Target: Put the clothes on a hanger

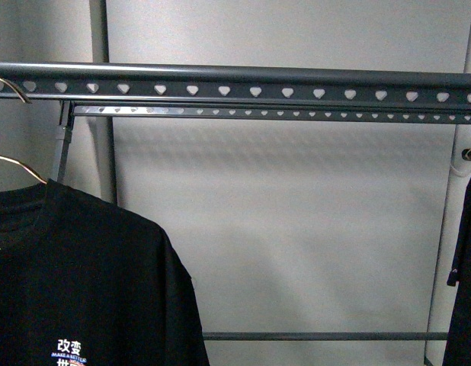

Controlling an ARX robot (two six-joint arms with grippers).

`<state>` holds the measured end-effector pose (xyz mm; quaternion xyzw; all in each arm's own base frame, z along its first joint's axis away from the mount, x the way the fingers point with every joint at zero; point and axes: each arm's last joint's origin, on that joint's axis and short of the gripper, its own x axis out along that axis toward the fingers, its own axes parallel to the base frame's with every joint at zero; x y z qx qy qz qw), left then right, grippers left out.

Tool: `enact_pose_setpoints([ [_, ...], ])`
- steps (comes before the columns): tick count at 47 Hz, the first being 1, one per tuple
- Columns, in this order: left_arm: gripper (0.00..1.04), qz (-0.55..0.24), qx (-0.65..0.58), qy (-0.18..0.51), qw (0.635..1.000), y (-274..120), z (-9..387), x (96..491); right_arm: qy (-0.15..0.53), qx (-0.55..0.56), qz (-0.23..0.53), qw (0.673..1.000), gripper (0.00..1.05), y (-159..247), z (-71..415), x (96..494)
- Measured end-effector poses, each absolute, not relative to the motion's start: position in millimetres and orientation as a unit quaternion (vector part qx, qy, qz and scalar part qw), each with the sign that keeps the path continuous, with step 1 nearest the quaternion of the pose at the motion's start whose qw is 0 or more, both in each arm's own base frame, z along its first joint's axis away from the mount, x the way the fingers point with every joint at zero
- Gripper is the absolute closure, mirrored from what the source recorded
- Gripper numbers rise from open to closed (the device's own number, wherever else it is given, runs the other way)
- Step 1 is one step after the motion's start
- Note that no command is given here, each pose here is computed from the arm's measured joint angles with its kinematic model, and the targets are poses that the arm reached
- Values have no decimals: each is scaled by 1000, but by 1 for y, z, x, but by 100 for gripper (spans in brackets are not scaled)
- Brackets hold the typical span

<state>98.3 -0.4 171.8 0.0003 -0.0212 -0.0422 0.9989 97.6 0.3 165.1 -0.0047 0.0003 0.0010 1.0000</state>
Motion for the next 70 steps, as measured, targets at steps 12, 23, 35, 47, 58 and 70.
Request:
enact_pose_setpoints([
  [12,7,-143,-43,-81,986,-19,214,146,0,-5,0,1000,7,0,165,98],
  [23,7,17,-199,68,978,-26,243,245,0,-5,1,1000,7,0,165,98],
  [35,7,168,-290,76,939,-37,263,331,0,-5,1,1000,7,0,165,98],
  [47,7,231,-283,98,926,-32,253,376,0,-5,1,1000,7,0,165,98],
  [58,7,252,-280,108,920,-21,244,399,0,-5,1,1000,7,0,165,98],
  [70,21,255,-261,119,923,-18,244,421,0,-5,1,1000,7,0,165,98],
])
